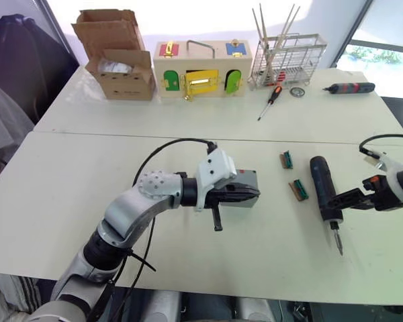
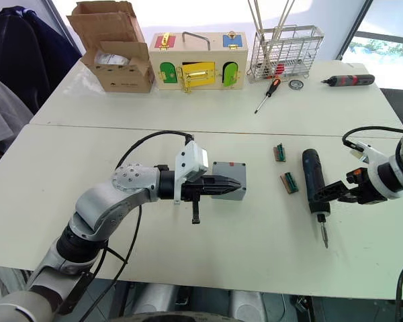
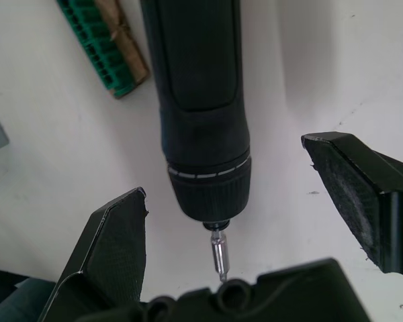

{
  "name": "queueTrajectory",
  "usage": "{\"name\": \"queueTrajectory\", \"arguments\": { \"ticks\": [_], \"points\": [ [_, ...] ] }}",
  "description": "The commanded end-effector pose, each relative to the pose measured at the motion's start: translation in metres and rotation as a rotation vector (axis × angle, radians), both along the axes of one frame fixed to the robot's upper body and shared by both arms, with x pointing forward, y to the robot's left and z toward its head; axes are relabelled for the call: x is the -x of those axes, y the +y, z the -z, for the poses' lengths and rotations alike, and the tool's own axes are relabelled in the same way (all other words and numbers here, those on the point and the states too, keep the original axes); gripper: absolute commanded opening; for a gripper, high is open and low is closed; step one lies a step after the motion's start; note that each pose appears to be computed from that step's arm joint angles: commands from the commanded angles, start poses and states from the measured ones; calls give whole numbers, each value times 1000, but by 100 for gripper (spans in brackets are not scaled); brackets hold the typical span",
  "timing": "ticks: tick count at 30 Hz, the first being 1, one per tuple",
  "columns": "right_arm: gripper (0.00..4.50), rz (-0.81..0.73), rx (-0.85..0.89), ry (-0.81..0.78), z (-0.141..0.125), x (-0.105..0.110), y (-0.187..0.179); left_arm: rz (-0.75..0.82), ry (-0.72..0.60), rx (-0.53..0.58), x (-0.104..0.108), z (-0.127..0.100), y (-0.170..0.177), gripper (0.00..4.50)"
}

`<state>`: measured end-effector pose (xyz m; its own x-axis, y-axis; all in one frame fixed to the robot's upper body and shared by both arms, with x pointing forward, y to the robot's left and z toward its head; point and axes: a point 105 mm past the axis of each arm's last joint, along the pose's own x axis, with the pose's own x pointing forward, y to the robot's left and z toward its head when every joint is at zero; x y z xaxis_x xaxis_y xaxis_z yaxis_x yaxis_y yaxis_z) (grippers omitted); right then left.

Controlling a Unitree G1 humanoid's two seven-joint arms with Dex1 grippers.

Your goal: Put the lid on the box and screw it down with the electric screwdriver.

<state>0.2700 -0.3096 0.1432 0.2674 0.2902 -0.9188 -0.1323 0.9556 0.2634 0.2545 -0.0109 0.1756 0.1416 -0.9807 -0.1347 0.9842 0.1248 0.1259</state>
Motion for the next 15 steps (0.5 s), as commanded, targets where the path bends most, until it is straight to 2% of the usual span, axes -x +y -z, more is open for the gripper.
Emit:
{"name": "queueTrajectory", "arguments": {
  "ticks": [1,4,9,15],
  "points": [
    [440,34,17,-16,9,-14,1,-32,-20,16,-2,-5,5,0],
    [440,34,8,-3,13,-19,8,-46,-20,23,-4,-5,4,0],
    [440,-39,128,31,25,-18,5,-49,-15,45,-4,-8,0,0],
    [269,-185,237,68,33,-7,-1,-65,-17,52,-6,-8,0,0]
  ]
}}
